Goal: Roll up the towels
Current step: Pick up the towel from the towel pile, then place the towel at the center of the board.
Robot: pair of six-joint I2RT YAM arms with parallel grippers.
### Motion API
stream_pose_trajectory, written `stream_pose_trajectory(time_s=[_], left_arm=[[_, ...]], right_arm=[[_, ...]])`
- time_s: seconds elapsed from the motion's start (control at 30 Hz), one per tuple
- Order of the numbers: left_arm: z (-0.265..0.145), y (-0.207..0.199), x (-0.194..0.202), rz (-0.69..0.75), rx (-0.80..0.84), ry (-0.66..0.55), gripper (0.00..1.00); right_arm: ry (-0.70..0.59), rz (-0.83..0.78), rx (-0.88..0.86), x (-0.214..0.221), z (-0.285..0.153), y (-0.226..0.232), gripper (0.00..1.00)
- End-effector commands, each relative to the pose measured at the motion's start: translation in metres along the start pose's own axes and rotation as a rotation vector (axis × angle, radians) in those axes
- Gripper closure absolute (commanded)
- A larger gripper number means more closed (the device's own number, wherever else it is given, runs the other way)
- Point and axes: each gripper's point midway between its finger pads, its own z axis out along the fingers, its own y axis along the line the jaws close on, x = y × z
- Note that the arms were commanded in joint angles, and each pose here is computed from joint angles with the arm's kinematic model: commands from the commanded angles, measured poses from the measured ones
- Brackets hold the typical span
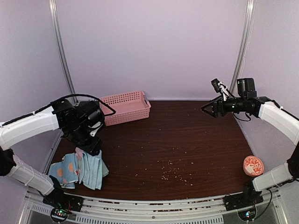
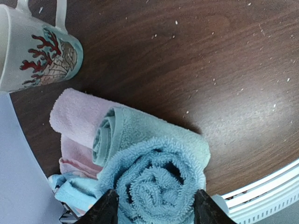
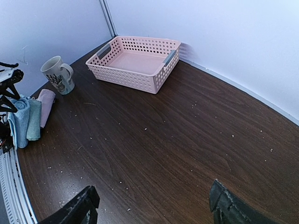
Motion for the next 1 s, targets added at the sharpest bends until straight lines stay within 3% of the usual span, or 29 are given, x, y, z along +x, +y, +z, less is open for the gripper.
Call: stream_pose_trajectory(time_s=[0.0,0.17,0.27,0.37,0.43,0.63,0.83,0.97], left_arm=[[0.009,0.000,0.016,0.019,-0.023,0.098,0.47],[0.011,-0.022,0.007,0.073,0.090,0.074,0.57],[0.017,-0.023,0.007,0.107,0.085,0.094,0.72],[0.016,-0.027,0.002,0.151,0.095,0.099,0.96],[0.001,-0.030,-0.014,0.175,0.109,0.053,1.00],[-0.094,-0.061,-0.084,0.229,0.320,-0.295,1.00],[-0.213,-0.129,-0.146,0.337,0.770,-0.706,1.00],[-0.253,-0.174,-0.183,0.430,1.029,-0.880,1.00]], right_arm=[[0.022,-0.012,-0.029,0.010,0.006,0.008,0.17],[0.040,-0.013,-0.042,0.019,0.012,0.012,0.17],[0.046,-0.017,-0.041,0.021,0.013,0.013,0.17],[0.051,-0.019,-0.025,0.023,0.014,0.010,0.17],[0.055,-0.016,-0.011,0.024,0.014,0.008,0.17],[0.058,-0.010,0.001,0.018,0.013,0.006,0.18],[0.042,-0.030,0.023,-0.006,0.006,0.003,0.19],[0.012,-0.040,0.075,-0.037,-0.007,-0.006,0.19]])
